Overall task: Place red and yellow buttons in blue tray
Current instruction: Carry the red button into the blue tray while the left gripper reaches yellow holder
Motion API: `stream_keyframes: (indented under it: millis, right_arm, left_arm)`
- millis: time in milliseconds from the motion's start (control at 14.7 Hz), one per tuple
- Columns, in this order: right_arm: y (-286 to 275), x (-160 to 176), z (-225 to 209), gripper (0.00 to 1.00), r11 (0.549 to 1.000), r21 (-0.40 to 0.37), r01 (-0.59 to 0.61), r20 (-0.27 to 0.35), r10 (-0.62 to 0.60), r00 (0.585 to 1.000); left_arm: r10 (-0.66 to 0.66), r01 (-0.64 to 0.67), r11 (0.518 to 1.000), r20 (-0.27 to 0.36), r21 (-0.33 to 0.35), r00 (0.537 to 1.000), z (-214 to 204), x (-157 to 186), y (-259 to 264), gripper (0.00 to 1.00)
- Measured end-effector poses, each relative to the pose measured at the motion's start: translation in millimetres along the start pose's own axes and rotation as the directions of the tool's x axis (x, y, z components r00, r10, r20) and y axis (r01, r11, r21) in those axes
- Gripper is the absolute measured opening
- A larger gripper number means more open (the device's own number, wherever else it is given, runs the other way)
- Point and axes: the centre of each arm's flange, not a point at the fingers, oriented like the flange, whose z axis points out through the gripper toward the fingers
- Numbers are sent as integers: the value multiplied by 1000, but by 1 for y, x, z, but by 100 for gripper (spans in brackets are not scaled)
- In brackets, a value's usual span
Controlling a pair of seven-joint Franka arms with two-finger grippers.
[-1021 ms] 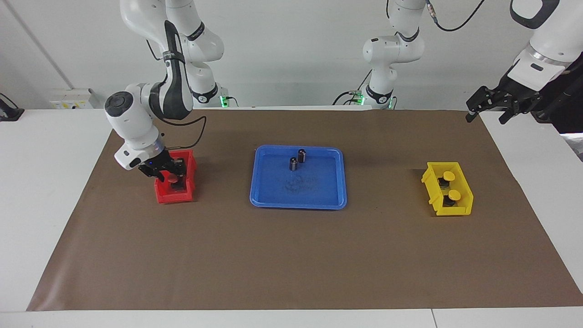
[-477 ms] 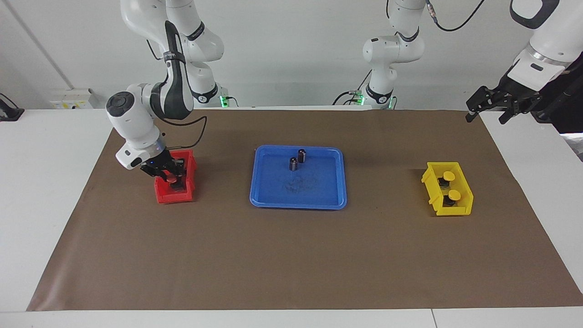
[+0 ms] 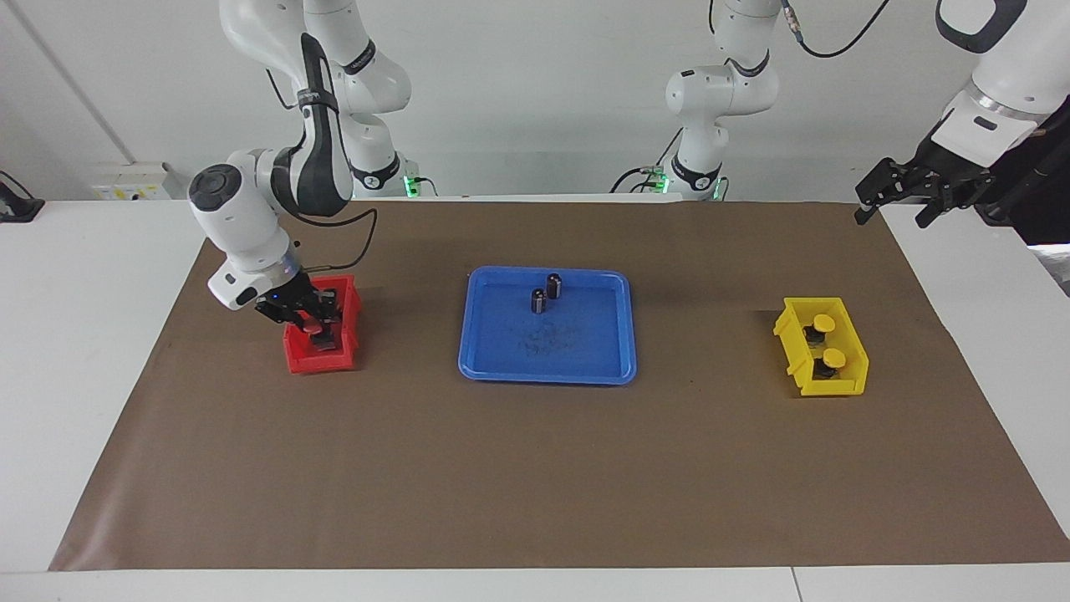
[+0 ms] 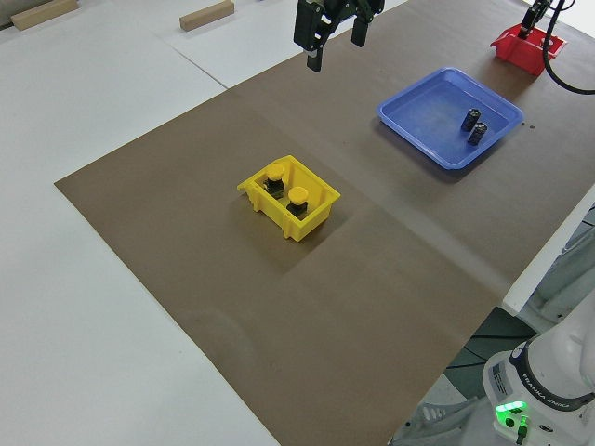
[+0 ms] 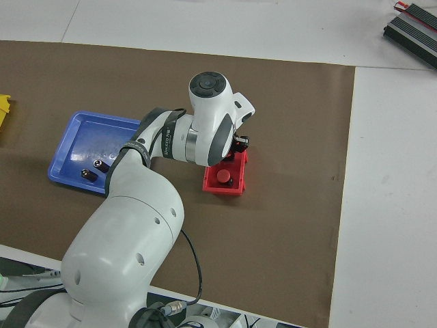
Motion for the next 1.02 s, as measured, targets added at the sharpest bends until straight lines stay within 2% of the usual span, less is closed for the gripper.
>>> stream_keyframes:
  millis: [340,477,613,885,1021]
  right_arm:
    - [-11,28,-93,41,1000,13,25,55,-25,998]
    - [-40,42,-115,41,1000,10,18,59,-18,998]
    - [-93,56,-121,41,999,5,-40,43,39,998]
    - [-229,63,-93,41,990,19,-141,-35,141,989]
    - [-276,58,-77,41,986,32,-167,-56,168,984]
  left_arm:
    - [5,-5,1000,0,0,1000,0,0,3,100]
    - [9,-9,1000,0,0,1000,0,1,5,100]
    - [11,-11,1000,0,0,1000,0,1,6,100]
    - [-6,6,1000,-4,1,1000,0,0,-2,100]
    - [-20,20,1000,-42,7,999,8,1,-17,100]
